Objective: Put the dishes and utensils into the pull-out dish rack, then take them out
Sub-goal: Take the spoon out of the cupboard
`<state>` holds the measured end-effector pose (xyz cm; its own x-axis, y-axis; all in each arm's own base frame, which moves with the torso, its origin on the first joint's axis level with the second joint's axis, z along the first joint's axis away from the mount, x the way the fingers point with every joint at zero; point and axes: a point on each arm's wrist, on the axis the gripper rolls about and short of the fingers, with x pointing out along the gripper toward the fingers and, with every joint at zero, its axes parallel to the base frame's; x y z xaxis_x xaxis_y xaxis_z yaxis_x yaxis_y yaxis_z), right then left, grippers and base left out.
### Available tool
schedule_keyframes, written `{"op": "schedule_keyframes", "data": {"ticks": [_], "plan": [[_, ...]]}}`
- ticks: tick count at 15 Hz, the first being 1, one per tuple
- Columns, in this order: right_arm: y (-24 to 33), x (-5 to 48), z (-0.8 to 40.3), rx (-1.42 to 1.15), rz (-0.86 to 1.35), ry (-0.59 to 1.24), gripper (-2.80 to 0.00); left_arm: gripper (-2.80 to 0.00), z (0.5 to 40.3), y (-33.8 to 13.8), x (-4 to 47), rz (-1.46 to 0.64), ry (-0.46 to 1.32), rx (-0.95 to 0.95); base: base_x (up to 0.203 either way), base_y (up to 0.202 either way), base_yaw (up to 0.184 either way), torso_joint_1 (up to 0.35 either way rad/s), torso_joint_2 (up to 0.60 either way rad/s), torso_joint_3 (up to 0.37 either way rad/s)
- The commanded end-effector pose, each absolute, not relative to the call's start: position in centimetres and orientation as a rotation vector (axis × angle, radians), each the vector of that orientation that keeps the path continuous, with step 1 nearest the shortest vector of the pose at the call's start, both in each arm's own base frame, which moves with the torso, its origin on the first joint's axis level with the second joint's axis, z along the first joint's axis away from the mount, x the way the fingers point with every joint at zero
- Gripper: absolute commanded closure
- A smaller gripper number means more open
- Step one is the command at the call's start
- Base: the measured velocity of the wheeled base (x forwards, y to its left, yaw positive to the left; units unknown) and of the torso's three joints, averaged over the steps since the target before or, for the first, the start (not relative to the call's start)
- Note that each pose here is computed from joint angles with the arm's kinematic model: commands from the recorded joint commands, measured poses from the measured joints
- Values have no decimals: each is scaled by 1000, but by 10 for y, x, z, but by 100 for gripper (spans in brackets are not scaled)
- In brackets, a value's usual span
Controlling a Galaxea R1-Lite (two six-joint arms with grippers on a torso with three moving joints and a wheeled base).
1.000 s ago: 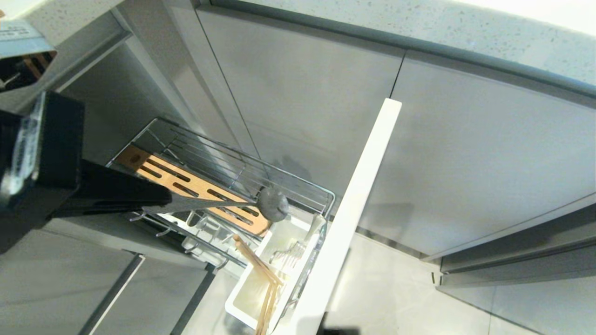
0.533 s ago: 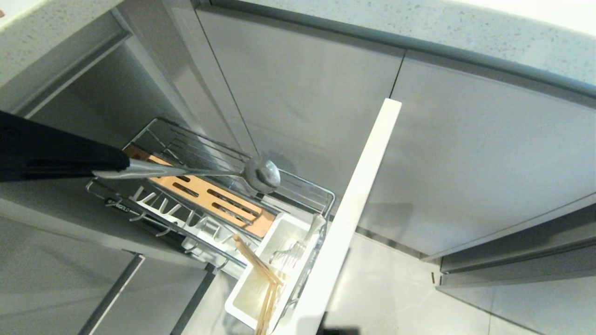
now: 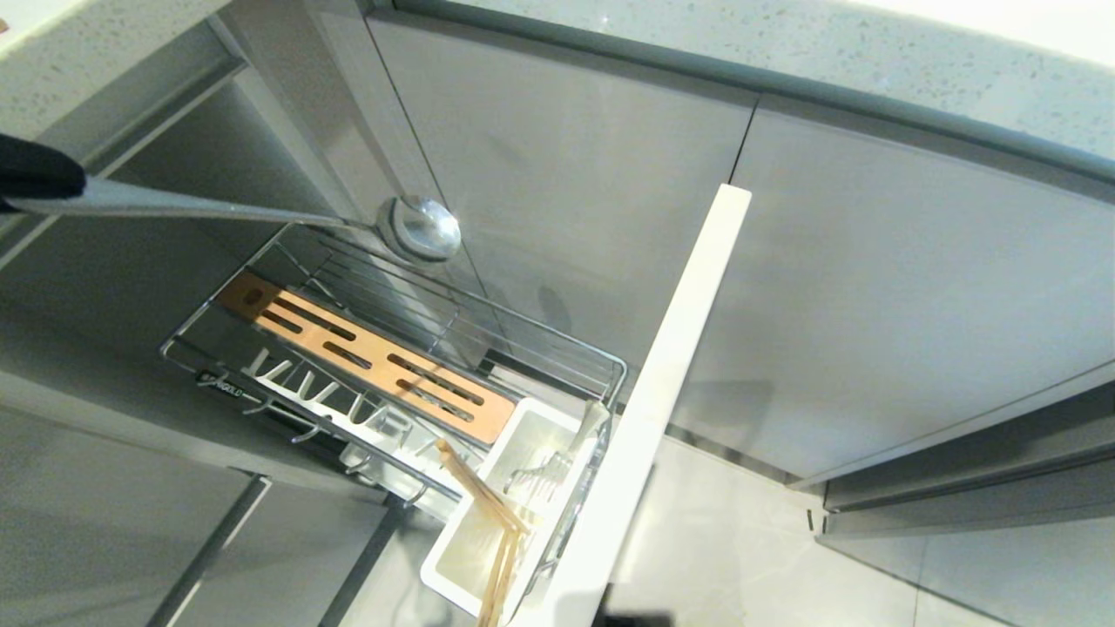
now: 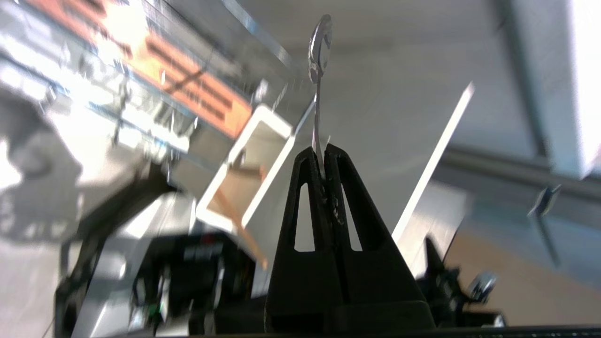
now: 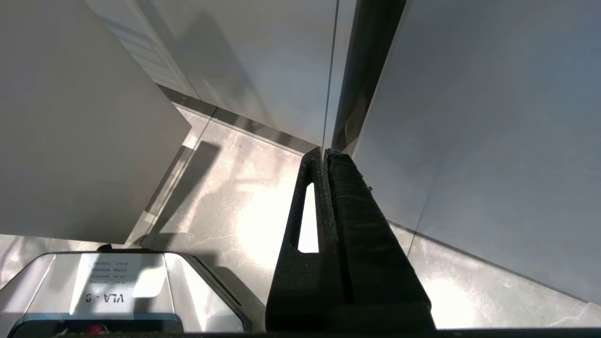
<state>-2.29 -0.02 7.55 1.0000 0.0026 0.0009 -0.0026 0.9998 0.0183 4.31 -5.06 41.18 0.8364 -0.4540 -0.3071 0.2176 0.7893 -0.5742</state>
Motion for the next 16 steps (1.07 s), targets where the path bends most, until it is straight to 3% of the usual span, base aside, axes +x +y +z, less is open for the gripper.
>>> {"op": "schedule_keyframes", "data": {"ticks": [1, 9, 16], "plan": [[0, -23, 75, 18, 3, 2, 0, 0, 416, -33, 35, -364, 393, -586, 0, 0, 0, 0, 0, 0], [0, -23, 75, 18, 3, 2, 0, 0, 426, 4, 3, -504, 277, -614, 0, 0, 0, 0, 0, 0], [0, -23, 75, 18, 3, 2, 0, 0, 427, 31, -61, -623, 96, -555, 0, 0, 0, 0, 0, 0]]}}
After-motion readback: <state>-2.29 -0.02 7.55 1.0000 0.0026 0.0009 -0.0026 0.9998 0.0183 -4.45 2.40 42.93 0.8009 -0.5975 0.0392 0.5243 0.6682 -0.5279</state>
